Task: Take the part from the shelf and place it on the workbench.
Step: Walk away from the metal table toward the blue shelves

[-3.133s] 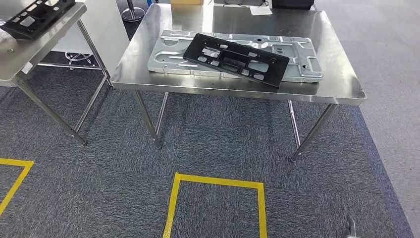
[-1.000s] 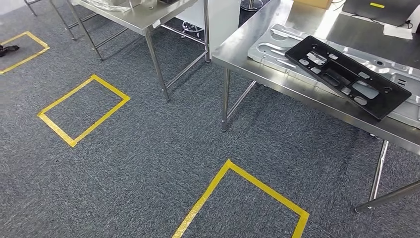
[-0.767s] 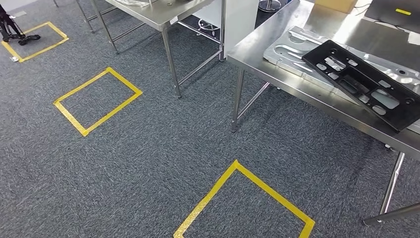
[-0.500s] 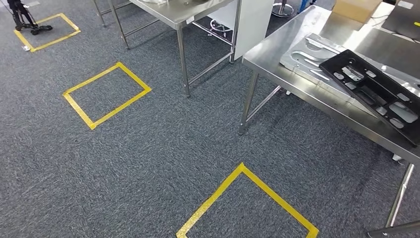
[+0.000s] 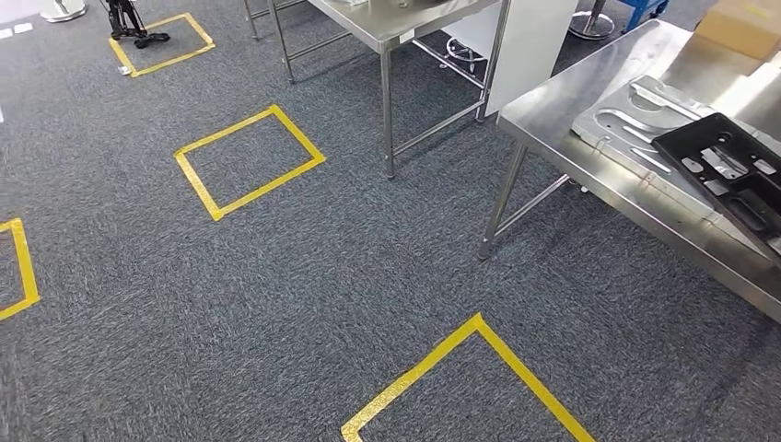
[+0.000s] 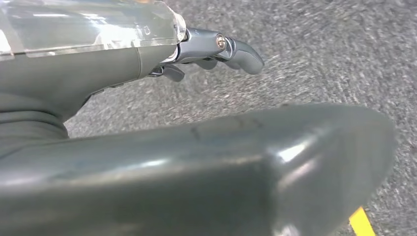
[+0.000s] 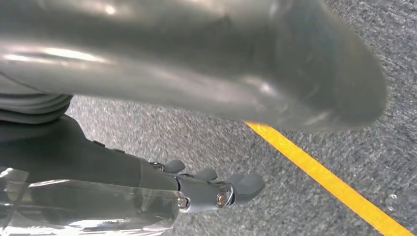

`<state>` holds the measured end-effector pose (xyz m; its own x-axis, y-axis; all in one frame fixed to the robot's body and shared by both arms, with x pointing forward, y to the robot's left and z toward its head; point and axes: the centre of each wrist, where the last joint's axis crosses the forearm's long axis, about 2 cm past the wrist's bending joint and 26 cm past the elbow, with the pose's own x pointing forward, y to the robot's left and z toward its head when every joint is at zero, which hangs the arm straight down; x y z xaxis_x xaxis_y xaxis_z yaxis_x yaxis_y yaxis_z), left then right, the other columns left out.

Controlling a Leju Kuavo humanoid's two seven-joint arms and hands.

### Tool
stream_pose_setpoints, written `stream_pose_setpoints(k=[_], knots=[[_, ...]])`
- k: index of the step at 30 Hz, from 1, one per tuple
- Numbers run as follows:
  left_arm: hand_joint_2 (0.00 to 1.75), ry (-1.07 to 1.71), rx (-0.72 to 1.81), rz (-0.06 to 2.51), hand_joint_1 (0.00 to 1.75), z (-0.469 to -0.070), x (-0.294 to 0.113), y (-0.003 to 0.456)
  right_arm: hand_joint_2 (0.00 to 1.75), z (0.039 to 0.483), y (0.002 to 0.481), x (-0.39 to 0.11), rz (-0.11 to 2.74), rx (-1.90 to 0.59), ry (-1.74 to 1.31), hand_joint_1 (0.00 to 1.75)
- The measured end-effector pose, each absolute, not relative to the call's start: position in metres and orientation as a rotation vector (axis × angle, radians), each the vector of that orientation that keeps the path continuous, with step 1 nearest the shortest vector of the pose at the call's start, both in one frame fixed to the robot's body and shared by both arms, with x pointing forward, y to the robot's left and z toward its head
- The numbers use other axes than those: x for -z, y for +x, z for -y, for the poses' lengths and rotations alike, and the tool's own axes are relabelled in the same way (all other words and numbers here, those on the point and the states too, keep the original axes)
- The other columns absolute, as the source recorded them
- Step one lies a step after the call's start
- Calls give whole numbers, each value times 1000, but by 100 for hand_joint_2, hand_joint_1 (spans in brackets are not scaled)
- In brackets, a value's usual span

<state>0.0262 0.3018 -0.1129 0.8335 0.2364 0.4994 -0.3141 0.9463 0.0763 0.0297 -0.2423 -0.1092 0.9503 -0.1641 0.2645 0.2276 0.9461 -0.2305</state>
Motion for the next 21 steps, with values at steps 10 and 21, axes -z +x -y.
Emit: stream_pose_setpoints(k=[10, 21], knots=[[0, 165, -291, 511, 0, -308, 113, 27, 0, 242, 28, 109, 257, 198, -248, 0], [0, 220, -286, 506, 0, -310, 113, 27, 0, 245, 24, 110, 251, 191, -236, 0]])
